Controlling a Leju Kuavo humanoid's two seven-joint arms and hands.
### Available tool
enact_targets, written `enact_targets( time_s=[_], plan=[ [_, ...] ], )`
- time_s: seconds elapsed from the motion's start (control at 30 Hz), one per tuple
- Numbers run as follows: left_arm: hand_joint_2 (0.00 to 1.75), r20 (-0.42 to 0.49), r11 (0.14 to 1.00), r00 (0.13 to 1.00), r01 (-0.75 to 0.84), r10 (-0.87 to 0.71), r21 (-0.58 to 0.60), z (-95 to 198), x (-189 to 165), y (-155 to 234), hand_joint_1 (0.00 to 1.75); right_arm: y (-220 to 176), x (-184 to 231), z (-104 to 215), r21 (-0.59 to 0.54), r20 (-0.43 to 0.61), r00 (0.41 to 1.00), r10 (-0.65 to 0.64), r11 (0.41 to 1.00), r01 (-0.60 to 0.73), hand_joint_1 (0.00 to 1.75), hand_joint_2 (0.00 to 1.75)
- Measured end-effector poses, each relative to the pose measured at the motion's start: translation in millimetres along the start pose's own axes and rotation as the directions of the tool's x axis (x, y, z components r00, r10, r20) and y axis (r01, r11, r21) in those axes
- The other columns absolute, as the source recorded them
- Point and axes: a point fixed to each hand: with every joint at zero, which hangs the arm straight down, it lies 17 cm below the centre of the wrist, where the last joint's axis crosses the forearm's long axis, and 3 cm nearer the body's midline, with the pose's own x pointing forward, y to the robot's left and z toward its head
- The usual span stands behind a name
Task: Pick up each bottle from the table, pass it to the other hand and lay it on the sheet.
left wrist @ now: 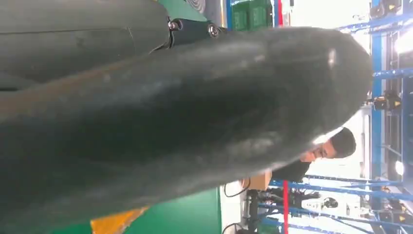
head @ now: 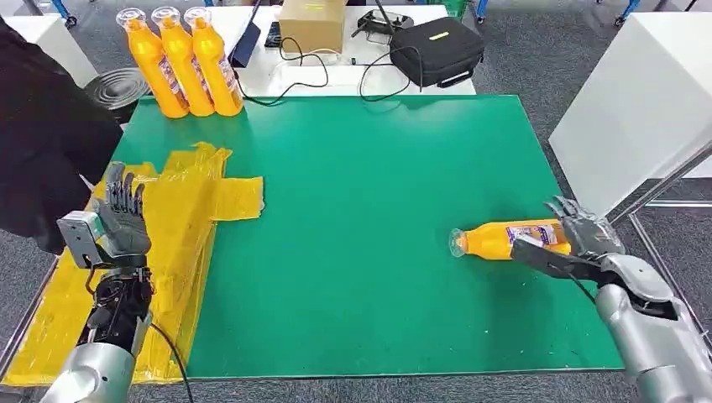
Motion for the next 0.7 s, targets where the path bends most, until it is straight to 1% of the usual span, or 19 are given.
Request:
enact_targets(
  time_s=[0.1,0.27,0.57,0.7],
  plan=[
    [0.0,-0.003,1.0,1.0,-0.003,0.003,0.0,5,-1,2,0.0,16,13,0,0.017,0.003,1.0,-0.007,1.0,0.007,0.0,1.75],
    [0.0,-0.005,1.0,1.0,0.0,0.0,0.001,9,-2,4,0.0,27,24,-2,0.036,0.011,1.0,-0.021,0.999,0.02,0.0,1.75],
    [0.0,-0.003,1.0,1.0,0.002,-0.002,0.002,9,-2,5,0.0,36,30,-2,0.051,0.015,0.999,-0.029,0.998,0.028,0.0,1.75],
    [0.0,-0.004,1.0,1.0,0.0,0.0,-0.006,9,-2,3,0.0,47,29,5,0.068,0.01,1.0,-0.017,0.998,0.016,0.0,1.75]
  ],
)
